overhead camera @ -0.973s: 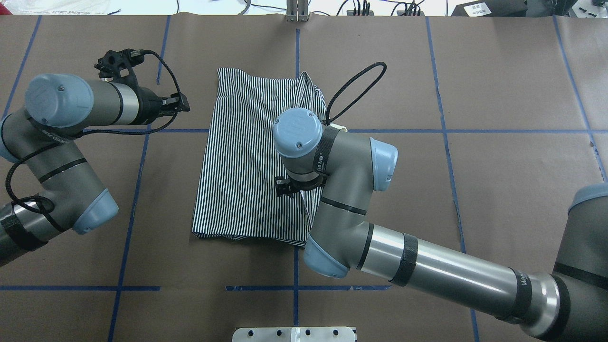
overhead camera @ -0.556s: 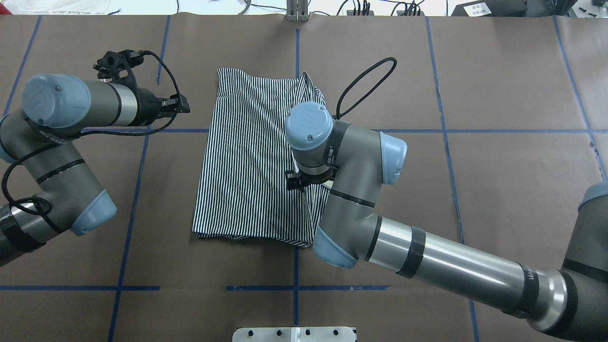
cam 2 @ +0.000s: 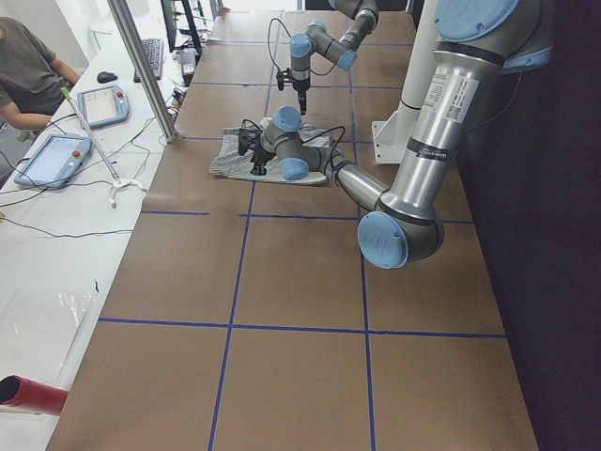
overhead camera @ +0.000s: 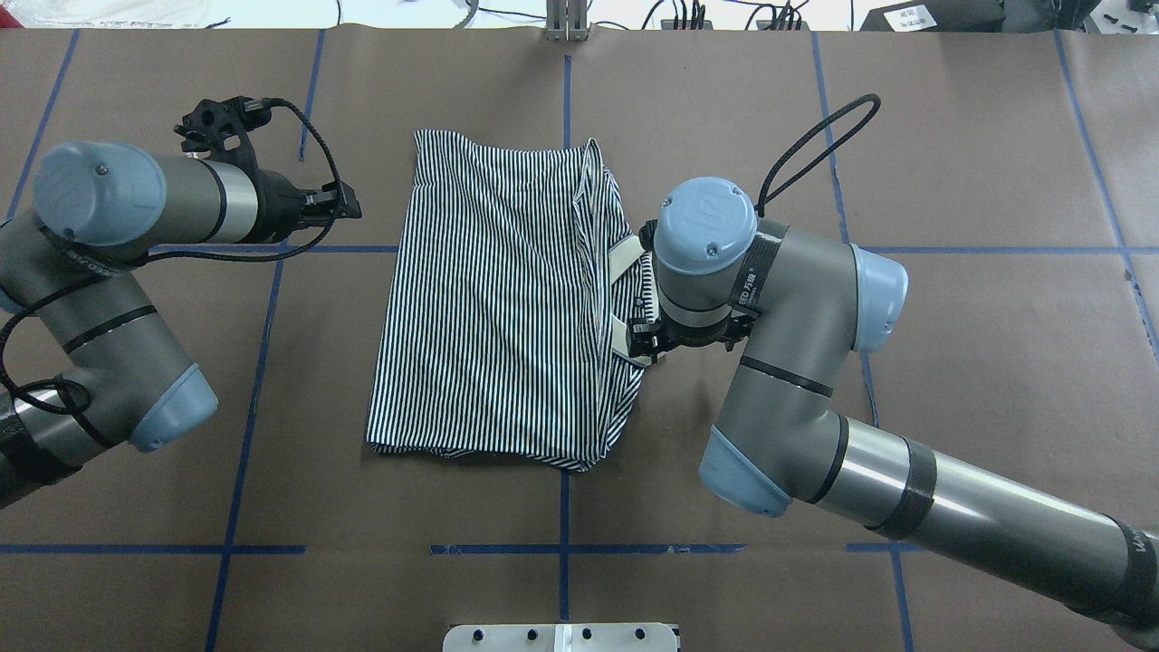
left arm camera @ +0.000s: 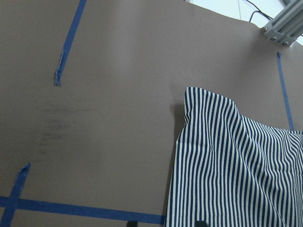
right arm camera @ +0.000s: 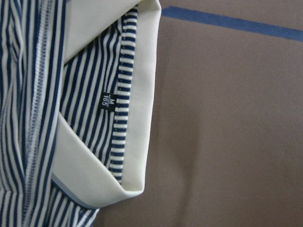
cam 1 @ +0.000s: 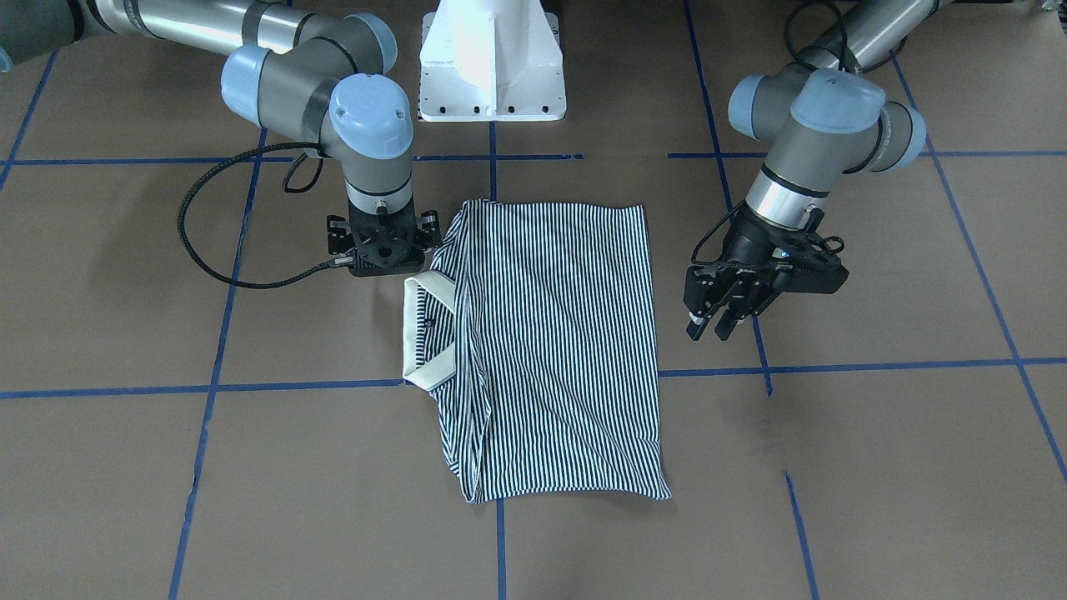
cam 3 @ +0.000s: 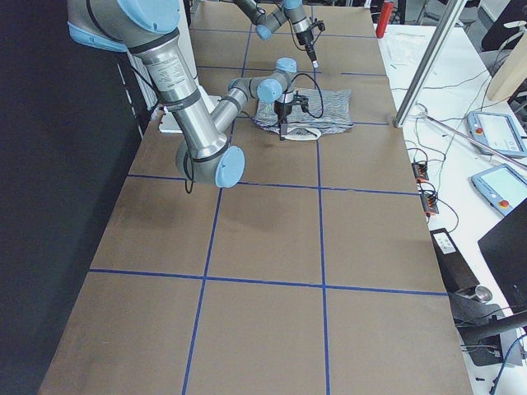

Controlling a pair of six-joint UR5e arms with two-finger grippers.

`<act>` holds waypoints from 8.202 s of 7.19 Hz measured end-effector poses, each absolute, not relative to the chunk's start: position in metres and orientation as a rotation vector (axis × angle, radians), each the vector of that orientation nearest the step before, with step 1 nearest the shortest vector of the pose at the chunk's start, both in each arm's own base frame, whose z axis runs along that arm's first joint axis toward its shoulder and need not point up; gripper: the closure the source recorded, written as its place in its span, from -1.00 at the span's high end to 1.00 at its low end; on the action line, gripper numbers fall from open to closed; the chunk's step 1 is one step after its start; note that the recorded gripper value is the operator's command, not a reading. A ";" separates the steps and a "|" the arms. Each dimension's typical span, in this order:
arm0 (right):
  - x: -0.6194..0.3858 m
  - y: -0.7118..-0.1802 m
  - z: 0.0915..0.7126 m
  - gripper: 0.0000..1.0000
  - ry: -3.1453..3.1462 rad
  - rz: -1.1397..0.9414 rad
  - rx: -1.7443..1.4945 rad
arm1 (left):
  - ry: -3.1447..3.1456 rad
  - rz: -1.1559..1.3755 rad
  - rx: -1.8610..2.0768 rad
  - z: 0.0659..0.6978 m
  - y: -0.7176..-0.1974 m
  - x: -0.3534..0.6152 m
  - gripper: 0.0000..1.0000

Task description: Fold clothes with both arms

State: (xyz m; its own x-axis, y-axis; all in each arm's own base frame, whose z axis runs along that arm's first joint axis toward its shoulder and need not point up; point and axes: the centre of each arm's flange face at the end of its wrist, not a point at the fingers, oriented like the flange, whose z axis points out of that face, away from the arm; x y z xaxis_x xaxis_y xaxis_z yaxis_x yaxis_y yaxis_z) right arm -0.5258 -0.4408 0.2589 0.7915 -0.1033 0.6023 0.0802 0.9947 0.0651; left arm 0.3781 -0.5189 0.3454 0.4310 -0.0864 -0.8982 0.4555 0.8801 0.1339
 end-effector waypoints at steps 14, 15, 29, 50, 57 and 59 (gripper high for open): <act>-0.560 -0.616 0.213 0.91 -0.689 0.188 0.108 | 1.103 -0.335 0.369 0.338 -0.510 0.372 0.09; -0.557 -0.583 0.209 0.84 -0.731 0.261 0.086 | 1.118 -0.327 0.351 0.334 -0.507 0.372 0.09; -0.618 -0.291 0.237 0.02 -0.845 0.755 -0.088 | 1.208 -0.391 0.210 0.310 -0.478 0.389 0.16; -0.617 -0.289 0.243 -0.21 -0.835 0.738 -0.082 | 1.214 -0.396 0.211 0.308 -0.475 0.385 0.23; -0.616 -0.293 0.240 -1.00 -0.837 0.722 -0.084 | 1.218 -0.394 0.213 0.311 -0.464 0.372 0.23; -0.607 -0.297 0.233 -1.00 -0.850 0.723 -0.093 | 1.222 -0.392 0.212 0.310 -0.461 0.370 0.23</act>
State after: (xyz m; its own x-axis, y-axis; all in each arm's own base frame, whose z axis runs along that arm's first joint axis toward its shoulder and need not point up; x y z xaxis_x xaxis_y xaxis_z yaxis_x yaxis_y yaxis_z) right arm -0.6065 -0.2968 0.2330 0.4402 0.6166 0.6528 -0.5453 0.7611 -0.3513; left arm 0.3705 -0.4614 0.3098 0.2865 -0.1781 -0.9414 0.4030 0.9138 -0.0502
